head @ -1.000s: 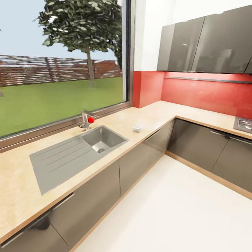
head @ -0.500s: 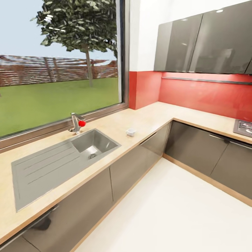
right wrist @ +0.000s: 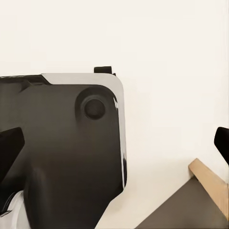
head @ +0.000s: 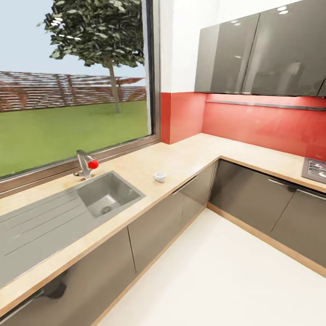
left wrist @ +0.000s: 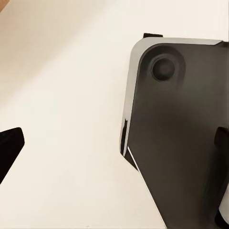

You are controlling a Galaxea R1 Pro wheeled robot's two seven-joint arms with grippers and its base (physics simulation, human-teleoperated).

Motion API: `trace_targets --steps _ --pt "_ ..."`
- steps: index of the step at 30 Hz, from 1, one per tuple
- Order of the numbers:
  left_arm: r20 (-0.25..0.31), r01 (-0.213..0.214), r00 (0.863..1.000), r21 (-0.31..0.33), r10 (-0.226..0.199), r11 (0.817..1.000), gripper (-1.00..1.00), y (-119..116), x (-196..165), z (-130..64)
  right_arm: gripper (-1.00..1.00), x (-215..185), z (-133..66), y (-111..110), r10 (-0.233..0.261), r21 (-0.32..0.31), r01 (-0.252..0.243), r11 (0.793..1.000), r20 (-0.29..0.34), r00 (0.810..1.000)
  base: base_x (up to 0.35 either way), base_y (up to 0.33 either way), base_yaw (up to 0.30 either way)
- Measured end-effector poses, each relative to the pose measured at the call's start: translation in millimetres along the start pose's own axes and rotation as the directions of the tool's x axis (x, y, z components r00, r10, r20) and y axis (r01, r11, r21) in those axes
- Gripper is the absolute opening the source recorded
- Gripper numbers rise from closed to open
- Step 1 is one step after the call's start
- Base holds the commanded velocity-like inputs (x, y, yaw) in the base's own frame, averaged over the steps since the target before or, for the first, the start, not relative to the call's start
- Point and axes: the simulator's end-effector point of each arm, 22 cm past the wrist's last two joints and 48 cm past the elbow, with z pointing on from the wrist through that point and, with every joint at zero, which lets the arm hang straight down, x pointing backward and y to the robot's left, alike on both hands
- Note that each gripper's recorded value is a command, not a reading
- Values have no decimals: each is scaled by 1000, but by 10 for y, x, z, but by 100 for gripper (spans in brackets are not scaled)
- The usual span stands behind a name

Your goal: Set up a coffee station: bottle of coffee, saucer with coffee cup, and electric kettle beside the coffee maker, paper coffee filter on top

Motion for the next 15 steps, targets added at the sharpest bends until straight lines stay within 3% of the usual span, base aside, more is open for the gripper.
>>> trace_targets --steps 15 --pt "0 0 1000 0 0 1000 100 0 0 0 100 4 0 2 -1 -1 1 1000 -1 1000 229 -213 0"
